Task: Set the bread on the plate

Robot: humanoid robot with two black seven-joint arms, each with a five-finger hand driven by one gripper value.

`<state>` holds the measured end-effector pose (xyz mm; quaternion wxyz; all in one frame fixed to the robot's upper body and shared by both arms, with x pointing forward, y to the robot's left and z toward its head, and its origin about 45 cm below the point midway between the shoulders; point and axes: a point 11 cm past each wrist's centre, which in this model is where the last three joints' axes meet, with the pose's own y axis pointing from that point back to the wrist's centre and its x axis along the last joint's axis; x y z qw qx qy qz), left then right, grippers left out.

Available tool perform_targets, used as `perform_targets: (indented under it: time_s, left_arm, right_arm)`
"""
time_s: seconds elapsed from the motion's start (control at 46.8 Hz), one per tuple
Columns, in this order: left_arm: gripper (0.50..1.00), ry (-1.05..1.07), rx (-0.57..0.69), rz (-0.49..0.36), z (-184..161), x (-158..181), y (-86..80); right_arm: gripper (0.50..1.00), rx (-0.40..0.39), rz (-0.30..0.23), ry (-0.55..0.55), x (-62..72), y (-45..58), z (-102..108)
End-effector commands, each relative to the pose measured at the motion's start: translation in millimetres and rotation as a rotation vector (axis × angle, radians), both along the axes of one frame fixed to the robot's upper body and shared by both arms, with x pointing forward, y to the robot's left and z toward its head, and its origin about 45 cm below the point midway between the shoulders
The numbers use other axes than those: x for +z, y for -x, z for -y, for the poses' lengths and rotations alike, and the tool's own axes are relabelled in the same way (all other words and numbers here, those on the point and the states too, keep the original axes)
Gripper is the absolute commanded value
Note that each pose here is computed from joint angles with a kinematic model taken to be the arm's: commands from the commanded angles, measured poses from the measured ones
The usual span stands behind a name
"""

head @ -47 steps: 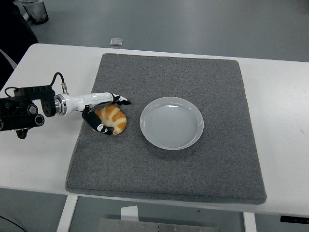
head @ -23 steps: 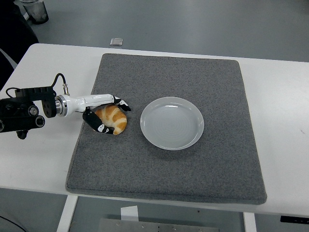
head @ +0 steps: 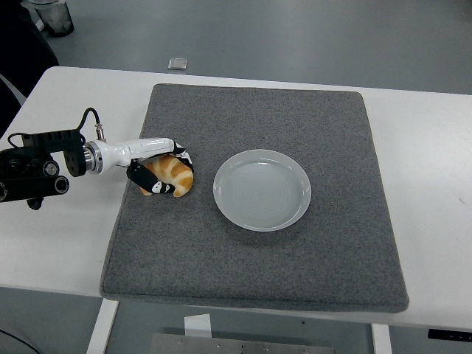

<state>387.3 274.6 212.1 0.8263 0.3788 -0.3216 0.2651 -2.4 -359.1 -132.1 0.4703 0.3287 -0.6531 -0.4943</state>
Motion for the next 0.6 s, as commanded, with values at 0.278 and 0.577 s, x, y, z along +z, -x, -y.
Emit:
perform_targets:
  time_s: [0.278, 0.577]
  left_arm:
    - [0.5, -0.009, 0.023, 0.039, -7, 5, -7.2]
    - [0.5, -0.009, 0.033, 0.074, -10, 8, -11.5]
  right_arm:
    - [0.952, 0.001, 0.001, -0.001, 0.0, -0.1, 0]
    - [0.952, -0.001, -0.001, 0.0, 0.0, 0.1, 0]
